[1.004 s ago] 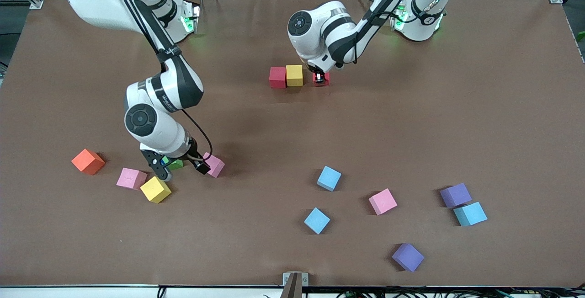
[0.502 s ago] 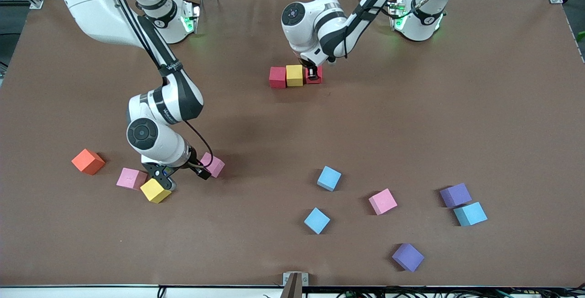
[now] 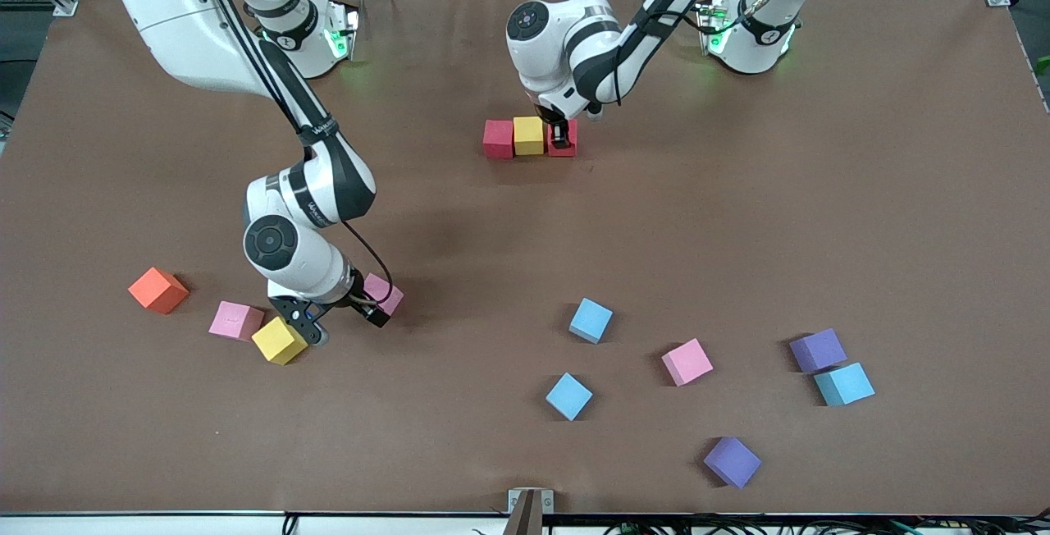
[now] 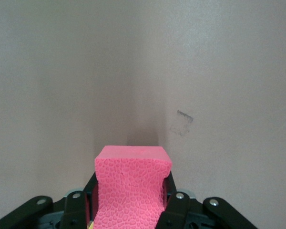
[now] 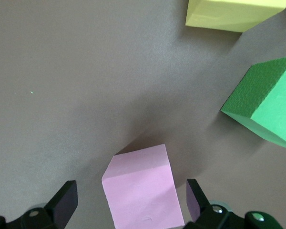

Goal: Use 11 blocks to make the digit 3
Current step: 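Grasp the pink cube beside the green cube with the right gripper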

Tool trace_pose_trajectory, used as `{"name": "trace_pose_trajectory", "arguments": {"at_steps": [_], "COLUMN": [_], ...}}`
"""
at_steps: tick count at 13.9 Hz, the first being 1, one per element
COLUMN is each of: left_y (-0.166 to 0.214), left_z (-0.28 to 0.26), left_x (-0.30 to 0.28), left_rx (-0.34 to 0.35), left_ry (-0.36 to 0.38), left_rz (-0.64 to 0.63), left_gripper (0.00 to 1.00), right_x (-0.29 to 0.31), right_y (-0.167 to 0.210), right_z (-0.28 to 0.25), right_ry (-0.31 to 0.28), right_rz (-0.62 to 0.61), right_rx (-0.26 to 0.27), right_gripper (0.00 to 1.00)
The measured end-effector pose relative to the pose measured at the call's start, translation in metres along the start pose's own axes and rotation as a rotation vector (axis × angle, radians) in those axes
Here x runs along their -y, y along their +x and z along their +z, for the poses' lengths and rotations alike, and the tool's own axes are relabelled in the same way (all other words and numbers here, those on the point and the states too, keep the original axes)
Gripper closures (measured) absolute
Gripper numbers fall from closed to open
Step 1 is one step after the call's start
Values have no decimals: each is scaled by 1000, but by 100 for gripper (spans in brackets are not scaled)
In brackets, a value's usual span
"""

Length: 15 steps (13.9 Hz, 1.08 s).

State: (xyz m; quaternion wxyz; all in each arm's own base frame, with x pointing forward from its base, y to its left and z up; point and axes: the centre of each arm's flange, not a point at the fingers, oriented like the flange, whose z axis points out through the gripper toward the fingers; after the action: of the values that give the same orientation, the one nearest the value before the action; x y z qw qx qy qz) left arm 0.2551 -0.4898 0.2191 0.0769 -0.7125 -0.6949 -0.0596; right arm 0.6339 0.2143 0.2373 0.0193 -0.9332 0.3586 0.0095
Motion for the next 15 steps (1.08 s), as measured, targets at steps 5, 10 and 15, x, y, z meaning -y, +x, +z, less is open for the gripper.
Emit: {"name": "trace_pose_trajectory", "arguments": {"at_steps": [5,10,15], "left_y": [-3,-6,-8], "left_z": [-1,1,7], "left_x": [4,11,12], "left_rx": [6,4,5], "left_ry": [-3,-3,5], "left_rz": [7,15,13], "left_gripper": [47,47,47], "right_x": [3,3,-1], "right_y": [-9,-11,-4], "right_z": [13,16,18], "right_ry": [-16,-20,-26], "right_rz": [-15,-18,-7], "right_rx": [11,12,6], "right_gripper": [0,0,0]}}
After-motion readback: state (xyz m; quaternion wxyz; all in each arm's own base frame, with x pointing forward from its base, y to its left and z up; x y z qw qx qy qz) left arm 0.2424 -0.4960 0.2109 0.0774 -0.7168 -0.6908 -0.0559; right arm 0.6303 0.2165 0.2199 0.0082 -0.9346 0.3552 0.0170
